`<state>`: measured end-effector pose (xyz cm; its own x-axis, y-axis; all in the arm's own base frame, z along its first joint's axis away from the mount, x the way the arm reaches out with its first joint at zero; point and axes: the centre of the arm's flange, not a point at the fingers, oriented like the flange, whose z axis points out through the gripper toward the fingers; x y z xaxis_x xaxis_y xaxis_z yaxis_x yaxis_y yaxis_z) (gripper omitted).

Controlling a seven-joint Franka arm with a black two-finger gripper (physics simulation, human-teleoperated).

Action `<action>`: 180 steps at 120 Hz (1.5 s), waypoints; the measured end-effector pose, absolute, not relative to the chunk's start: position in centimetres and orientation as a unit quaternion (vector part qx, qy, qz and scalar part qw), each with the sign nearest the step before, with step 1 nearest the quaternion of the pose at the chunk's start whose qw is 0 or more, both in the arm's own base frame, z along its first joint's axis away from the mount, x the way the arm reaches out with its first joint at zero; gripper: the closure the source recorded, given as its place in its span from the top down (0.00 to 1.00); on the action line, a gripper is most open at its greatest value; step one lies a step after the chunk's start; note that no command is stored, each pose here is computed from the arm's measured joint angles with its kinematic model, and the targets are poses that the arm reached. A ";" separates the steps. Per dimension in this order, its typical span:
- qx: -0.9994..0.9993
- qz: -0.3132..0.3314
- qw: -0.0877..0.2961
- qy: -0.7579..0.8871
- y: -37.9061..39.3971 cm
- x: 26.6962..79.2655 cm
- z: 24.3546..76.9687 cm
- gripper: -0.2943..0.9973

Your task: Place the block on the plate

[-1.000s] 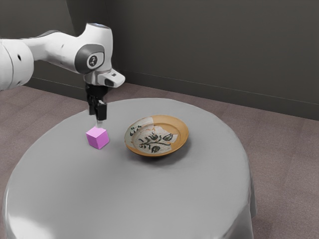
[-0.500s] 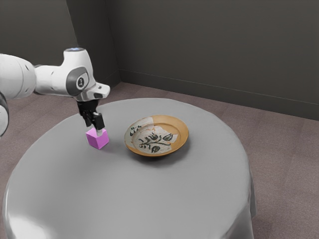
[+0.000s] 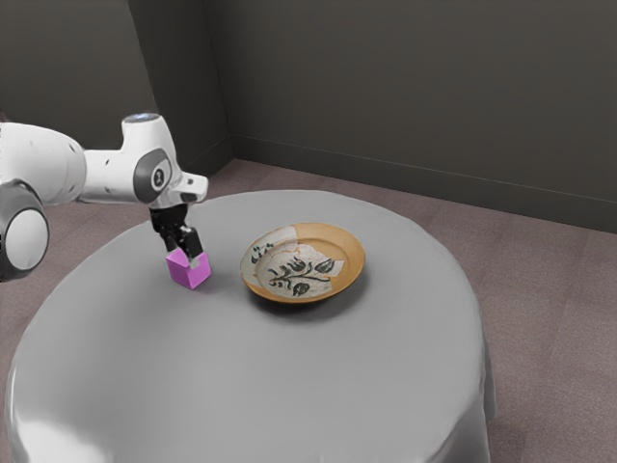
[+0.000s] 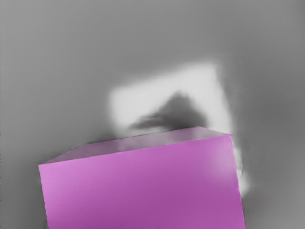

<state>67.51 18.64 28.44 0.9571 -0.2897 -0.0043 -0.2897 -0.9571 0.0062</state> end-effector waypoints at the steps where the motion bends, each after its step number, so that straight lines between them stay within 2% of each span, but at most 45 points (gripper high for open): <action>1: 0.989 -0.002 0.003 -0.146 18.7 67.6 28.4 0.77; 40: 0.990 -0.001 0.012 -0.137 19.3 68.7 25.5 0.77; 61: 0.991 -0.001 0.020 -0.131 19.3 68.7 24.9 0.62; 72: 0.991 -0.001 0.020 -0.130 19.3 68.7 24.9 0.63; 93: 0.990 0.018 0.013 -0.137 18.4 68.9 28.3 0.57; 131: 0.978 0.059 0.029 -0.197 9.2 70.3 34.0 0.57; 180: 0.959 0.096 0.062 -0.258 -0.7 74.8 32.2 0.57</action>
